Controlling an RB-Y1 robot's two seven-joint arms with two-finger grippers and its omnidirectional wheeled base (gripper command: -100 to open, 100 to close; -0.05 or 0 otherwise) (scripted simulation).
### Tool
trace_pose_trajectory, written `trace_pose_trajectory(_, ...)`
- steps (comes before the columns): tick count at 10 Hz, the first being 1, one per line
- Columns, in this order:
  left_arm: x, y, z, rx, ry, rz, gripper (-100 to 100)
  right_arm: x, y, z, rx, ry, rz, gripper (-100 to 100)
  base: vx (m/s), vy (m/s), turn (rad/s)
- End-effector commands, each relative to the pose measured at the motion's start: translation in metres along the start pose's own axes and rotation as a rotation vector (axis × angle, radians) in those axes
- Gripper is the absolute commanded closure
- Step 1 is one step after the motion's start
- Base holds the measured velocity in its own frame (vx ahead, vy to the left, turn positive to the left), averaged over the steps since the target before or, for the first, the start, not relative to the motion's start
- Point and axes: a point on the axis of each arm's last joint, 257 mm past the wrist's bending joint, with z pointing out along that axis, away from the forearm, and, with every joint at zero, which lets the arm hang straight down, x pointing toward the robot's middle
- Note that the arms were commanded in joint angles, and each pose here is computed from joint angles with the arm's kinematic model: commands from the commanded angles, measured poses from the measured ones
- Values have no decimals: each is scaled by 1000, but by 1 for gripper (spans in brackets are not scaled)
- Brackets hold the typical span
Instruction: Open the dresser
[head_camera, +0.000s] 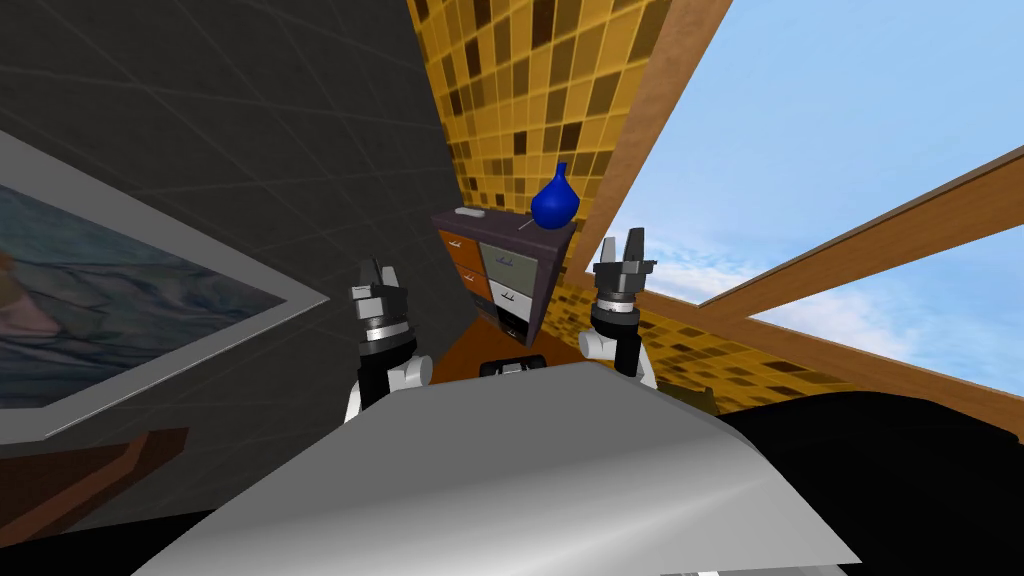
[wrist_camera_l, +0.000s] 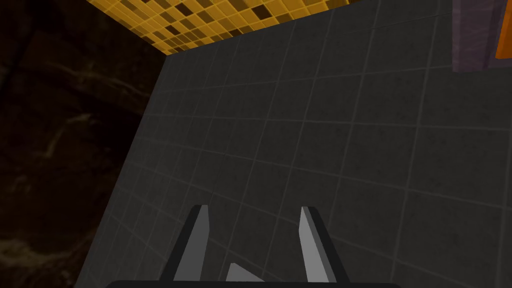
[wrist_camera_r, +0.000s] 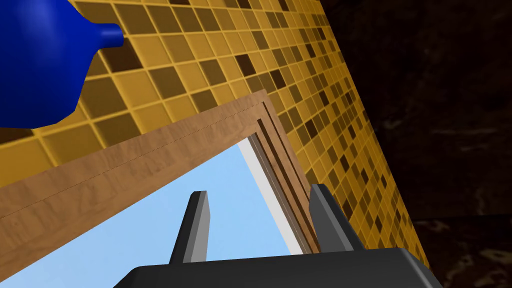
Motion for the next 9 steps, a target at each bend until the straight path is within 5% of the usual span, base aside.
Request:
trace_pose_trajectory(1,0,0,0,0,0,0,0,0,0,0,0,0,0,0,0,0,0)
trace_pose_trajectory(2,0,0,0,0,0,0,0,0,0,0,0,0,0,0,0,0,0)
trace_pose_trajectory(3,6,4,-1,-3,30,11,-100,0,0,0,0,0,0,0,6,-4,-23)
trace_pose_trajectory(9,40,48,-12,-65,160,49,-100,0,0,0,1,0,0,0,5,-18,-64)
